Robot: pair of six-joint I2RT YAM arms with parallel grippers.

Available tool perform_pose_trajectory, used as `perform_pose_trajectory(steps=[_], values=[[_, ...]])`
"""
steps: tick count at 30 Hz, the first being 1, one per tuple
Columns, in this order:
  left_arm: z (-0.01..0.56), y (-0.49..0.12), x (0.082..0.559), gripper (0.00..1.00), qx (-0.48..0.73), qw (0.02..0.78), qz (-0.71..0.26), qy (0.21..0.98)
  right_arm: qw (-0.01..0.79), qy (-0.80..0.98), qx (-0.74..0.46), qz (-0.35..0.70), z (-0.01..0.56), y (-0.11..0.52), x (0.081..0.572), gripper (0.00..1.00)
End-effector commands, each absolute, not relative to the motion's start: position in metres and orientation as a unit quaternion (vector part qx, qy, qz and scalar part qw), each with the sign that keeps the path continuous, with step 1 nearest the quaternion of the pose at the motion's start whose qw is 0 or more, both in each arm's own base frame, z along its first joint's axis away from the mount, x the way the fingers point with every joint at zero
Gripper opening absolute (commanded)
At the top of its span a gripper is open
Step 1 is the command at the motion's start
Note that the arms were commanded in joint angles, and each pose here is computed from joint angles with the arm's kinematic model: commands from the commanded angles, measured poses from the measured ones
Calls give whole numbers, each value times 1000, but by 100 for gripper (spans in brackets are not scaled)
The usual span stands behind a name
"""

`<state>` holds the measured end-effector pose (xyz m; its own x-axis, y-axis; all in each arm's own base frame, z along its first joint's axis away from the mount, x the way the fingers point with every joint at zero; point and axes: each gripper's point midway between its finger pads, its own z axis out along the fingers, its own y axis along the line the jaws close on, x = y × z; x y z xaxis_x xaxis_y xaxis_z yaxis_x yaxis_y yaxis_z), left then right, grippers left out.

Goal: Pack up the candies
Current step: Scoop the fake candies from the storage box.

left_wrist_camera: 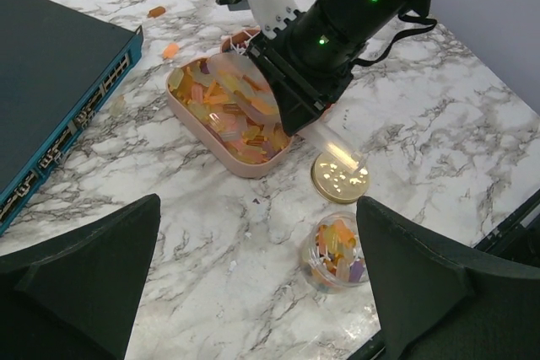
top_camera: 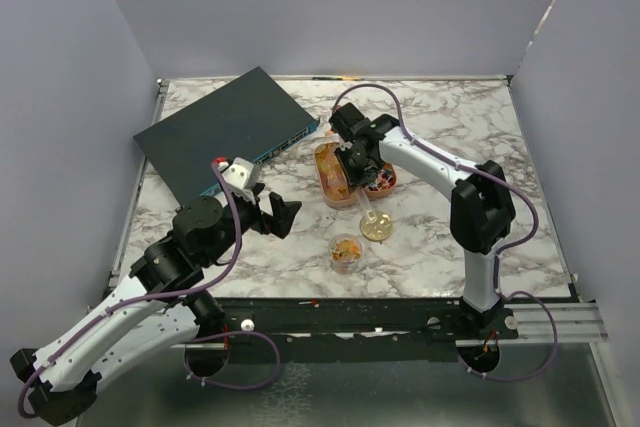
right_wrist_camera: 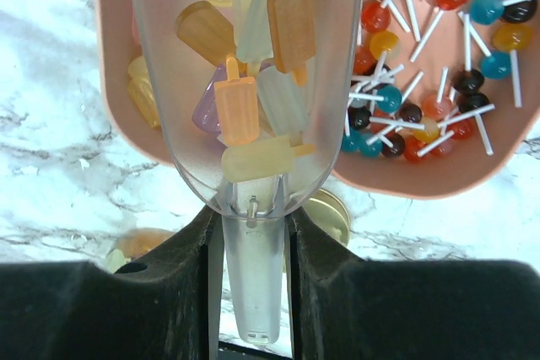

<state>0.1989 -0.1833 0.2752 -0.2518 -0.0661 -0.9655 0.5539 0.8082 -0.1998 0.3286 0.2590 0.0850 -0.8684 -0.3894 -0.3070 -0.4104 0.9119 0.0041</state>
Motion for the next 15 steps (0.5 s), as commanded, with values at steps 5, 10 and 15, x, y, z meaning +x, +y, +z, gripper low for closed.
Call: perform_pose_trajectory(steps=[5, 10, 15], values=[[266, -179, 205, 99, 156, 586, -243, 757, 214, 943, -250, 51, 127, 252, 320, 1], [263, -182, 206, 99, 157, 580, -245, 761, 237, 925, -292, 51, 137, 242, 305, 1], [258, -183, 208, 99, 155, 576, -239, 766, 264, 895, -355, 51, 146, 236, 286, 1]])
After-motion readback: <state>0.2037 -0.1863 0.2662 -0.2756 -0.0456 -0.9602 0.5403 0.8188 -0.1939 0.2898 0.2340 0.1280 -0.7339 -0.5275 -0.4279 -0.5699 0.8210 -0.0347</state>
